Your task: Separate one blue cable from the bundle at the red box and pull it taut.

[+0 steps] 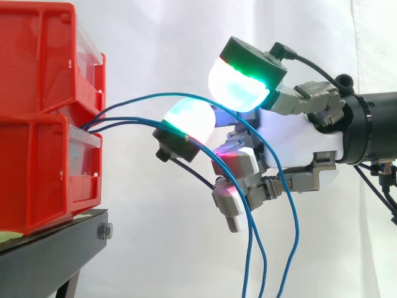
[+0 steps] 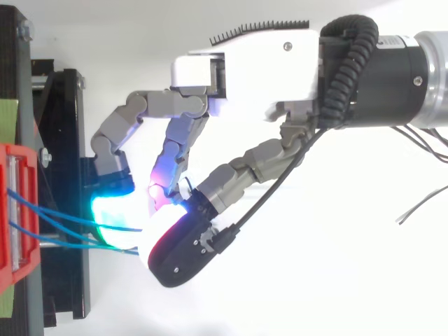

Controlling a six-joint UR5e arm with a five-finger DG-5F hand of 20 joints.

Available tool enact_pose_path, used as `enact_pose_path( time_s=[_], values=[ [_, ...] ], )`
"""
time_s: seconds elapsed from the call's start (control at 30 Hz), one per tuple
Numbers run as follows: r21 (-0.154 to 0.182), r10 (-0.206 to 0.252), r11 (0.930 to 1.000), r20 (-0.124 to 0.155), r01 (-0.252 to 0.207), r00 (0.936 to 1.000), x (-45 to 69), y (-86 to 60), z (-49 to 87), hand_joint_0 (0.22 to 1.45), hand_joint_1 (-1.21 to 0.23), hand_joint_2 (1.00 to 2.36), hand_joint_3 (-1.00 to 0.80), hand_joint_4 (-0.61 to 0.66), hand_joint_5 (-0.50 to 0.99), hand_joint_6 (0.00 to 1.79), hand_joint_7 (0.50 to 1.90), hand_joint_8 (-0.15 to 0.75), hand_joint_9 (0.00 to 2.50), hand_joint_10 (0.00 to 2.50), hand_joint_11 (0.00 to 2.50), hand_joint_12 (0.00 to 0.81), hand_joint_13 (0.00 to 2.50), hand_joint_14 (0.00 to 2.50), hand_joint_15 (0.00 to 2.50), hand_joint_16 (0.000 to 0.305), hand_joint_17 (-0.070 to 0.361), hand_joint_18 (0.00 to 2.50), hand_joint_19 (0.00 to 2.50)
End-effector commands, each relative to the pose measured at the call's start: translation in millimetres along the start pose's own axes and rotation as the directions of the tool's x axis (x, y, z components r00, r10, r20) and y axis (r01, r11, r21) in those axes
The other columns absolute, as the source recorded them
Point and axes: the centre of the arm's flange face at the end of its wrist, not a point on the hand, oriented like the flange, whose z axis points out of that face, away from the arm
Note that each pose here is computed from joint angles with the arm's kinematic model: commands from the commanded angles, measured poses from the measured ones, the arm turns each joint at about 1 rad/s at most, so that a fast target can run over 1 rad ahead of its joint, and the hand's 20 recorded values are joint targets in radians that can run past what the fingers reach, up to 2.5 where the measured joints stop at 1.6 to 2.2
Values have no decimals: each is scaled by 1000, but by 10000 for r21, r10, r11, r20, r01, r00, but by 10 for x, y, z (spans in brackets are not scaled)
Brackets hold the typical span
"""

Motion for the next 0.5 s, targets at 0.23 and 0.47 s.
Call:
enact_pose_path(
  time_s=[0.23,0.47],
  values=[
    [-4,2,10000,-29,-2,10000,-16,-6,-4,591,-768,1014,-339,-162,-68,859,992,220,1215,33,936,283,987,27,726,37,83,768,728],
    [-4,2,10000,-29,-2,10000,-16,-6,-4,591,-783,1017,-289,-190,-63,870,1000,220,1234,33,948,283,1000,28,733,37,84,782,726]
  ],
)
